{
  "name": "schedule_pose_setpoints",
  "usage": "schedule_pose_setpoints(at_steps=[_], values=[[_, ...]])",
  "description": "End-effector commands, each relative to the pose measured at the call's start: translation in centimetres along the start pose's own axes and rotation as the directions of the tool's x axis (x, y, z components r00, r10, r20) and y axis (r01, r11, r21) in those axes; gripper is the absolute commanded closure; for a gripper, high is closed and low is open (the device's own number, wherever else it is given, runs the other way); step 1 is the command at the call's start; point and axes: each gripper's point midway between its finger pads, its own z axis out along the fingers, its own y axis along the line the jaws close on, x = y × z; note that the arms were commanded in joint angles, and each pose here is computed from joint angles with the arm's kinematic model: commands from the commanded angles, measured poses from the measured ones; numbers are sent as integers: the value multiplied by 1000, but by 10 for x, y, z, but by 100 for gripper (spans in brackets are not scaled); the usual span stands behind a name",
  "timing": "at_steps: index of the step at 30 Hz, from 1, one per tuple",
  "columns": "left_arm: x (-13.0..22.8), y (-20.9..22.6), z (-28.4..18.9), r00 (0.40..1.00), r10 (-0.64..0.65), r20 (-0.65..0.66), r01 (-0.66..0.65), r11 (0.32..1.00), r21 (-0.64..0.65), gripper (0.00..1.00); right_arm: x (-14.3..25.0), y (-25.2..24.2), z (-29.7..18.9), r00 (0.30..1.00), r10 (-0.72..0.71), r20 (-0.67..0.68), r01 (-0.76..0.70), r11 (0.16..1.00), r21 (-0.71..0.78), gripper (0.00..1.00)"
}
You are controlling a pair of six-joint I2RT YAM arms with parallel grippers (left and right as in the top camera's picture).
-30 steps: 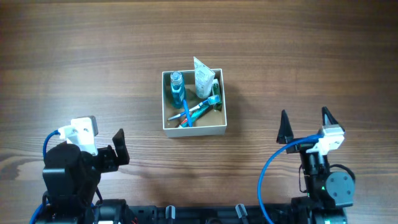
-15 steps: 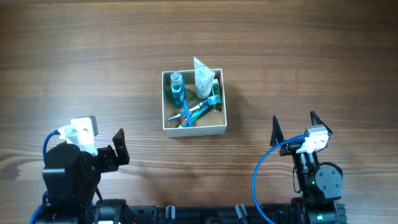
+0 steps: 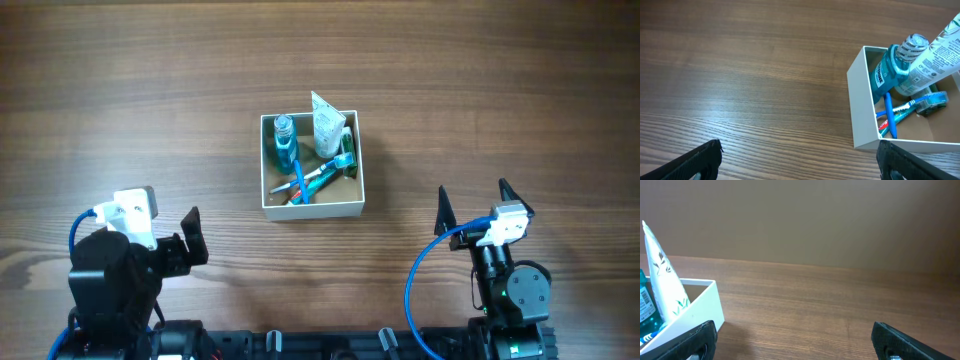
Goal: Pack container
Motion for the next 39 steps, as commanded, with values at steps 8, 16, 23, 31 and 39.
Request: schedule_pose_setpoints(at_steps=[8, 16, 23, 31, 39], values=[[5, -1, -1, 1000, -17, -12, 17, 1000, 12, 0, -2, 2, 0, 1000, -17, 9, 17, 1000, -11, 0], [20, -6, -31, 980, -22, 196, 7, 997, 77, 0, -2, 2, 0, 1000, -17, 9, 18, 1000, -11, 0], [4, -9, 24, 888, -7, 461, -42, 994, 97, 0, -2, 2, 0, 1000, -17, 8, 17, 1000, -11, 0], [27, -13, 84, 844, -17, 537, -63, 990, 130, 0, -2, 2, 0, 1000, -17, 8, 17, 1000, -11, 0], [27, -13, 84, 844, -17, 536, -63, 990, 130, 0, -2, 2, 0, 1000, -17, 9, 17, 1000, -11, 0]])
